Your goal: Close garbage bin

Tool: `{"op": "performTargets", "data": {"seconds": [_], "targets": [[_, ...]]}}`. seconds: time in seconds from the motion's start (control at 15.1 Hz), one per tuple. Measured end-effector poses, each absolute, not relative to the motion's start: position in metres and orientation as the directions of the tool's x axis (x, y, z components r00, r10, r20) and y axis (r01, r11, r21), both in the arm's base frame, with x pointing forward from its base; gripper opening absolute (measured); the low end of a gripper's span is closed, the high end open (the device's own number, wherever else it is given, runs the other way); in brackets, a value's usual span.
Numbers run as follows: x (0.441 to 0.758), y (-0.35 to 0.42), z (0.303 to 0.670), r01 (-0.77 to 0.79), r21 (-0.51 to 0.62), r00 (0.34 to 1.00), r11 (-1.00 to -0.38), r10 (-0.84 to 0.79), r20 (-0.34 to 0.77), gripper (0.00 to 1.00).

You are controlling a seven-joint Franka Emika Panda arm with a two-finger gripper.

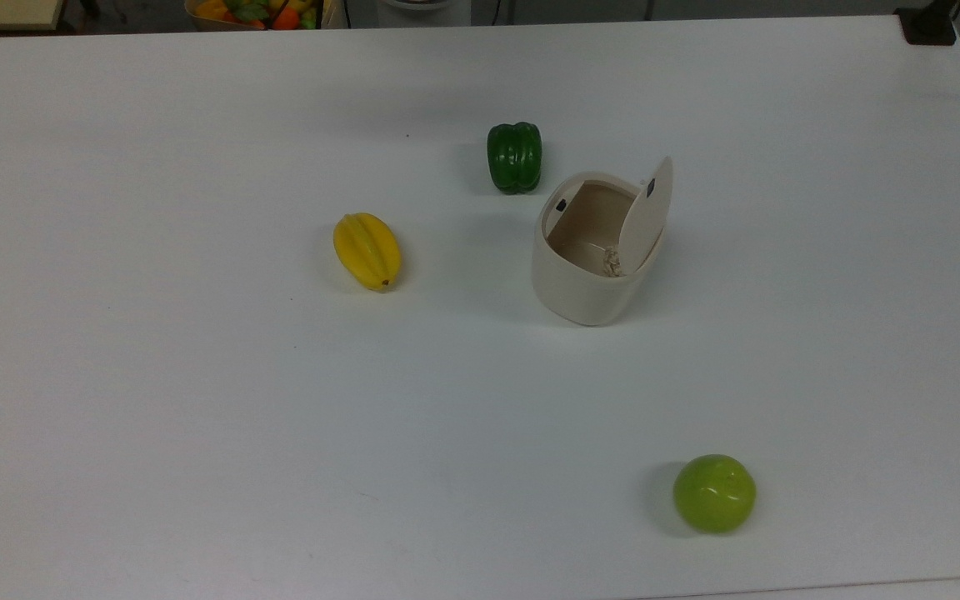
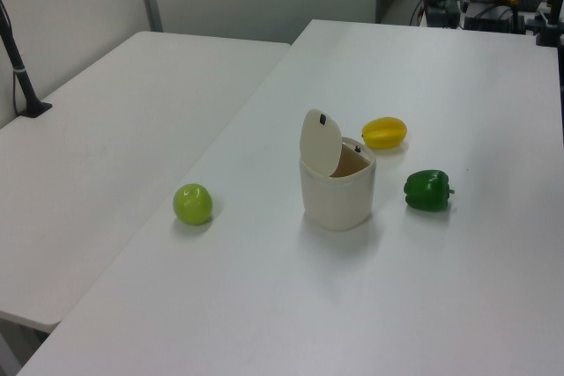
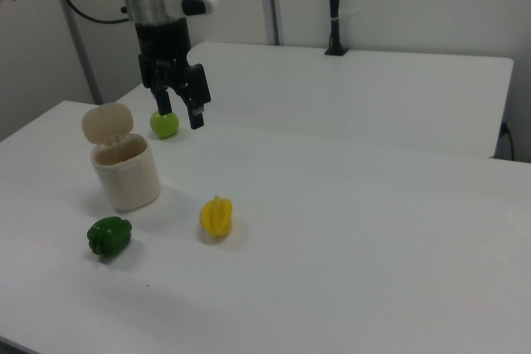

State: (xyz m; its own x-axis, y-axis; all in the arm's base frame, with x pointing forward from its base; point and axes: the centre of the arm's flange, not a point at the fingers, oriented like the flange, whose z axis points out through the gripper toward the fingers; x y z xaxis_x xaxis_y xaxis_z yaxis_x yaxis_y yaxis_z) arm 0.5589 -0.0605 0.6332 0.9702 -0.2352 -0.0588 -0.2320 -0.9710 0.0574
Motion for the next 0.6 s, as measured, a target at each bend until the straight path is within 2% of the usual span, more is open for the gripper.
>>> {"op": "performTargets", "data": {"seconds": [0.33, 0.6], "targets": [[0.5568, -0.0626, 0.6367, -0.237, 0.052, 0.969, -0.97, -0.239, -0.053, 1.0], [0.5557, -0.0583, 0.6396, -0.244, -0.016, 0.969, -0.97, -0.242, -0.057, 1.0]]}}
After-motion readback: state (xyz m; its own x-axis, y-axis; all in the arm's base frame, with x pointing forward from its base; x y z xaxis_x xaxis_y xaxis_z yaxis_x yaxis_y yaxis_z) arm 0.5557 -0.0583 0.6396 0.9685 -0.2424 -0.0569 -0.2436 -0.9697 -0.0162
